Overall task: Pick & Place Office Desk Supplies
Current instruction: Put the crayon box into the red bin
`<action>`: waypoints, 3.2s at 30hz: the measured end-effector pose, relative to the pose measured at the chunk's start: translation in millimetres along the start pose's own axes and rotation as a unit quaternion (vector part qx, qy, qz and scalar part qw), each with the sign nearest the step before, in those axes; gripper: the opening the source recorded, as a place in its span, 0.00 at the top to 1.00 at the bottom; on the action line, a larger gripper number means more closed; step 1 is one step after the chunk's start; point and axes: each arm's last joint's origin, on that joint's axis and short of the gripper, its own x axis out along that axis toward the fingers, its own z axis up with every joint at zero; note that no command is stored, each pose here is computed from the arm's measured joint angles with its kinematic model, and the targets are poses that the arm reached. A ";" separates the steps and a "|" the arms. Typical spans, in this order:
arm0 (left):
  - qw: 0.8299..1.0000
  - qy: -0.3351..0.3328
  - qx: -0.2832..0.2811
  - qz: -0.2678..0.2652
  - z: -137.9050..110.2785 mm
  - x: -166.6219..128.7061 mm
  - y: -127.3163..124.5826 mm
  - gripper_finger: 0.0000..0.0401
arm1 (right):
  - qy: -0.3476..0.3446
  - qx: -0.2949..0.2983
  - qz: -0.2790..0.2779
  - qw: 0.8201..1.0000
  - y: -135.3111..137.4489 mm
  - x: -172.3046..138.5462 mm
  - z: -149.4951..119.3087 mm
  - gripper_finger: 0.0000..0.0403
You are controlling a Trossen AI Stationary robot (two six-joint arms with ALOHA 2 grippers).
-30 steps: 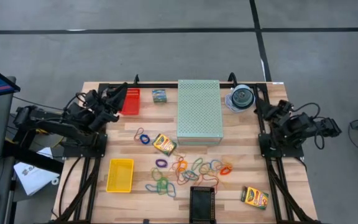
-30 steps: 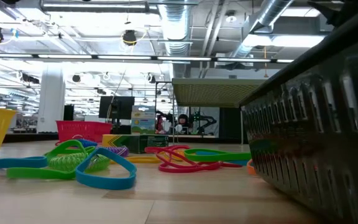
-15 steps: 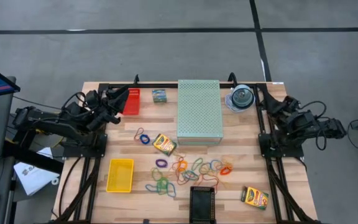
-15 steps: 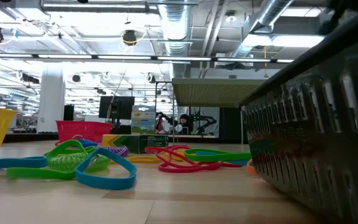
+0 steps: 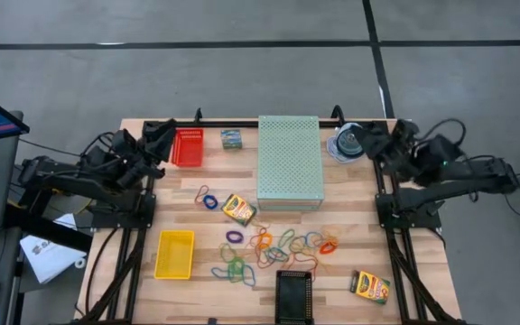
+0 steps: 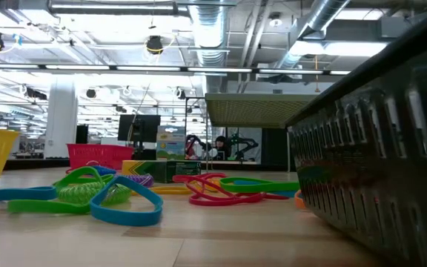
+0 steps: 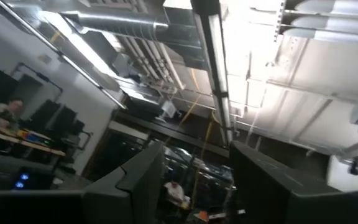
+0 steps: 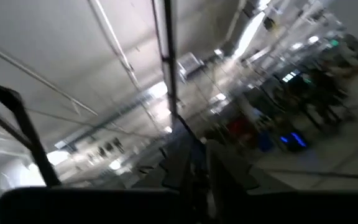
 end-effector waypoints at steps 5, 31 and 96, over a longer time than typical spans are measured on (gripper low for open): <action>0.998 0.022 0.052 0.023 18.9 8.6 -5.1 0.55 | 0.083 -0.067 -0.059 0.992 22.2 17.8 36.3 0.63; 0.710 0.701 0.039 0.062 -7.8 10.2 -40.2 0.70 | 0.256 -0.092 -0.173 0.946 51.9 27.8 63.6 0.50; 0.511 0.794 0.327 -0.042 -157.0 168.7 205.2 0.56 | 0.232 -0.077 -0.184 0.952 52.5 29.2 66.2 0.50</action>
